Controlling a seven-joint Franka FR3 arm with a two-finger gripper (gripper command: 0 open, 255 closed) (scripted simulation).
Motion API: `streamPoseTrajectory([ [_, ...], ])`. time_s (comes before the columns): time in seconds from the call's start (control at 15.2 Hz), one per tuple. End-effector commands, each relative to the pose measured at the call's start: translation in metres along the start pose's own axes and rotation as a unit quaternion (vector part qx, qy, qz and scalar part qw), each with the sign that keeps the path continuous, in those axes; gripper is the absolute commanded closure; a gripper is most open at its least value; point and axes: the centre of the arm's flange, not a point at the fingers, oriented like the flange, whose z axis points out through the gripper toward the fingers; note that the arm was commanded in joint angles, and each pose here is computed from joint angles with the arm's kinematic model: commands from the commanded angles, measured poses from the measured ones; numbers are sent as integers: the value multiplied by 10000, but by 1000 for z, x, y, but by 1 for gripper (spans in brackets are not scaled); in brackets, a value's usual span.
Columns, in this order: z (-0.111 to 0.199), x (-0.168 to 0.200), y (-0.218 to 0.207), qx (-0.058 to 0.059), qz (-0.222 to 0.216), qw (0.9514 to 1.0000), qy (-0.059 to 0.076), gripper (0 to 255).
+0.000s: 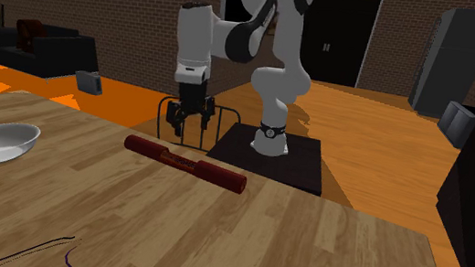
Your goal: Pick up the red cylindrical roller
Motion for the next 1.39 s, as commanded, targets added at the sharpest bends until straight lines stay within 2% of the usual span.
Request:
streamPoseTrajectory([
  [0.0, 23, 6, 20, 65, -437, 9990, -18, 0],
  [0.2, 50, 13, 43, 155, -953, 9953, -37, 0],
  [0.79, 90, 13, 43, 155, -952, 9953, -37, 0],
  [0.86, 90, 12, 43, 154, -952, 9953, -38, 255],
  [1.32, 91, 12, 44, 155, -952, 9953, -38, 255],
])
